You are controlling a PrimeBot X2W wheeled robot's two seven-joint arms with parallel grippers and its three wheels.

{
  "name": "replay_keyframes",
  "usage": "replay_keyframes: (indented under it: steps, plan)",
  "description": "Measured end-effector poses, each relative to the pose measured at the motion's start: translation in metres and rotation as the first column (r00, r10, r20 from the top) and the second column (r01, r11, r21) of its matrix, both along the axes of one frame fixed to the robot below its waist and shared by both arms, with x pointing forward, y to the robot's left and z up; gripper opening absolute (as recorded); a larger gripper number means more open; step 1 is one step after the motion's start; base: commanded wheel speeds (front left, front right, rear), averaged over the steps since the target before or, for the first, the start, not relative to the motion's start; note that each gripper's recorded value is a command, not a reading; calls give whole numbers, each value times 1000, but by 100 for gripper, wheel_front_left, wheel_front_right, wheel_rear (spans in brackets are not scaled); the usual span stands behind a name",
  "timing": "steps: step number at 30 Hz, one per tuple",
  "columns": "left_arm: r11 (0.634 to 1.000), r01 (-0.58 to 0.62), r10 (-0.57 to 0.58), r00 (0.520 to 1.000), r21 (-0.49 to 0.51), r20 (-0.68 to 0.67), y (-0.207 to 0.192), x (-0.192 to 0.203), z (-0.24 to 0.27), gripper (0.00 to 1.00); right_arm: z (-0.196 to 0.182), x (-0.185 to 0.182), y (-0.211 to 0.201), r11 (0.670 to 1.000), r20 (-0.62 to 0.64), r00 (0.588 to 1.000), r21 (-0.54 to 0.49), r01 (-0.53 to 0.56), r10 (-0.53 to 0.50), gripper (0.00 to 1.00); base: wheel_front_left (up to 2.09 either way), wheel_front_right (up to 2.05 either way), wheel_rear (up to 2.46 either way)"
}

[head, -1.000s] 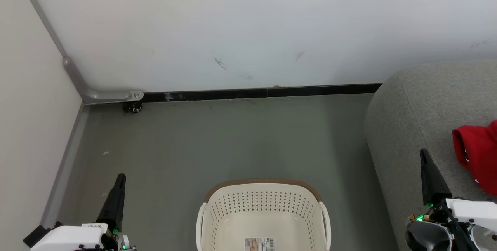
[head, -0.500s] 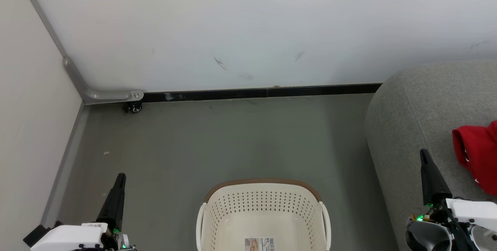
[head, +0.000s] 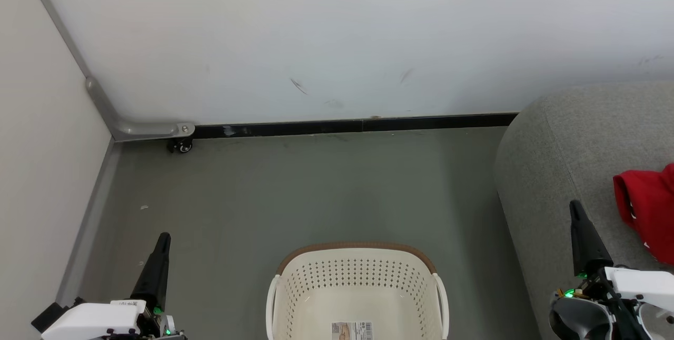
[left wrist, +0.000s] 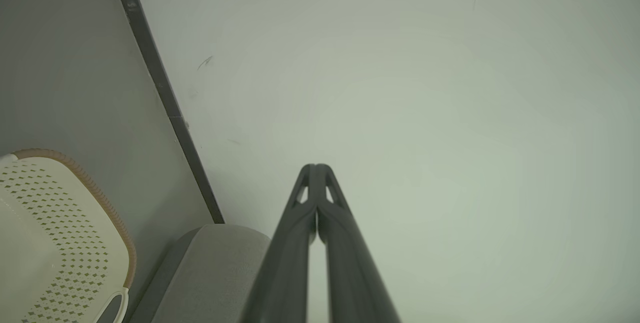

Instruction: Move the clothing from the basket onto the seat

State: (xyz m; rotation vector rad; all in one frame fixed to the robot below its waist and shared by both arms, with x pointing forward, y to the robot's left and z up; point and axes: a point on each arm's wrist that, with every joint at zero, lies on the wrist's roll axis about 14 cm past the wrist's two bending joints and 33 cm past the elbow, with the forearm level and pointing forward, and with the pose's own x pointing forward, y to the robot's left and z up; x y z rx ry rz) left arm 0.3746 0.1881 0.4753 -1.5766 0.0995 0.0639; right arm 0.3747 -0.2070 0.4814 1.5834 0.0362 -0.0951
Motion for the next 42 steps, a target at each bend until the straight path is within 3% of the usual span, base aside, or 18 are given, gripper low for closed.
replay_keyframes:
  steps: [42]
  plan:
    - [1000, -2, 2, 1000, -1, 5, 0, 0, 0, 0, 3, 2, 2, 1000, 9, 1000, 8, -4, 4, 0, 0, 0, 0]
